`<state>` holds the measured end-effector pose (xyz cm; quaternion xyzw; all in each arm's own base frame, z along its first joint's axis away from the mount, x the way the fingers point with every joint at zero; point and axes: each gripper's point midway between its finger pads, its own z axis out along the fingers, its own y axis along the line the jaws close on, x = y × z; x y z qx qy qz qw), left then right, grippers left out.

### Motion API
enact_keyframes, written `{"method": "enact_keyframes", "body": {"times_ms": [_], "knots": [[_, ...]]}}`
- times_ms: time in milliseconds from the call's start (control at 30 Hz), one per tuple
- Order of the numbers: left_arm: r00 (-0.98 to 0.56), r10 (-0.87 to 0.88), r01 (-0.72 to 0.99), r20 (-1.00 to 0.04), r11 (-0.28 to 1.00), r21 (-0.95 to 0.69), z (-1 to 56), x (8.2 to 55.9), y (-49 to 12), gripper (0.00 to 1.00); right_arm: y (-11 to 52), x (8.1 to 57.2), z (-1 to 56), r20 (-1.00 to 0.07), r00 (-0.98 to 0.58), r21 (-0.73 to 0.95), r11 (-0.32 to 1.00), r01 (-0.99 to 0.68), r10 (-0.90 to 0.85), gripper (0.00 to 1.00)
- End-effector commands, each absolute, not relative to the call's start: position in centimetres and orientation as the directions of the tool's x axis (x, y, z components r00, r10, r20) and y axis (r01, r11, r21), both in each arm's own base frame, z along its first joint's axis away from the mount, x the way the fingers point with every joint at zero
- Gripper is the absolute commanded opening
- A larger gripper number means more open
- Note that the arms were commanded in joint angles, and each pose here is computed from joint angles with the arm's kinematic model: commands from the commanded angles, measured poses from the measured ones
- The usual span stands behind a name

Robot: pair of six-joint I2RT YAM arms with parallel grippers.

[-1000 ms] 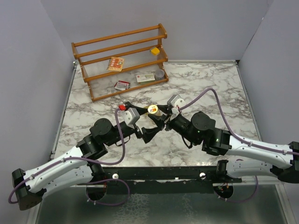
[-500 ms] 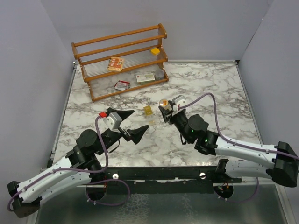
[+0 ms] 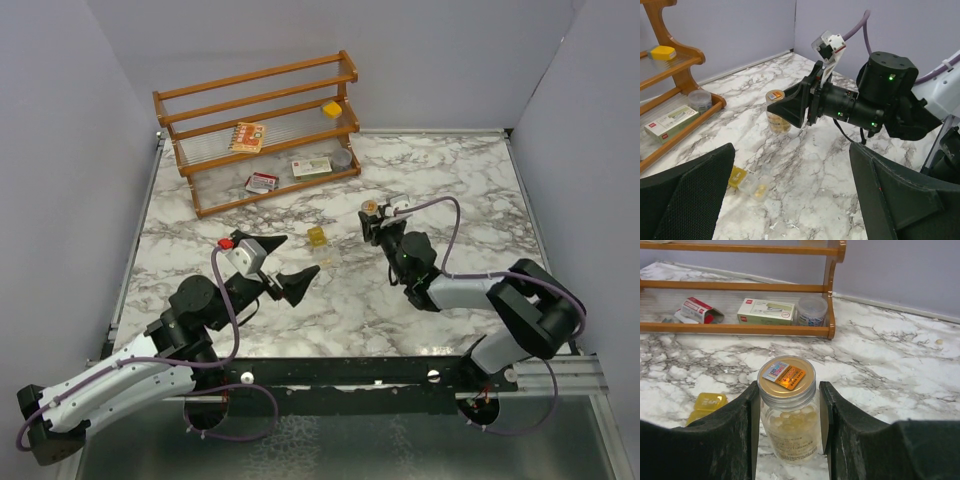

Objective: Sort the pills into containers

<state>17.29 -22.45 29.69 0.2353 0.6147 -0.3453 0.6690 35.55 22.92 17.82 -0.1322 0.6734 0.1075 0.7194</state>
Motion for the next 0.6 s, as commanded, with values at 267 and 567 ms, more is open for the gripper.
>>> {"method": "enact_keyframes", "body": {"times_ms": [267, 567], "knots": [[0.007, -0.187, 0.726, -0.982, 0.677, -0.123, 29.5, 17.5, -21.6, 0.99, 23.9, 37.8, 17.7, -0.976, 0.151, 0.067, 0.883, -0.465, 0.153, 0.01], [-0.009, -0.164, 0.729, -0.986, 0.674, -0.118, 28.8, 17.7, -22.2, 0.99, 23.7, 35.7, 14.4, -0.987, 0.094, 0.063, 0.848, -0.526, 0.131, 0.01]]}}
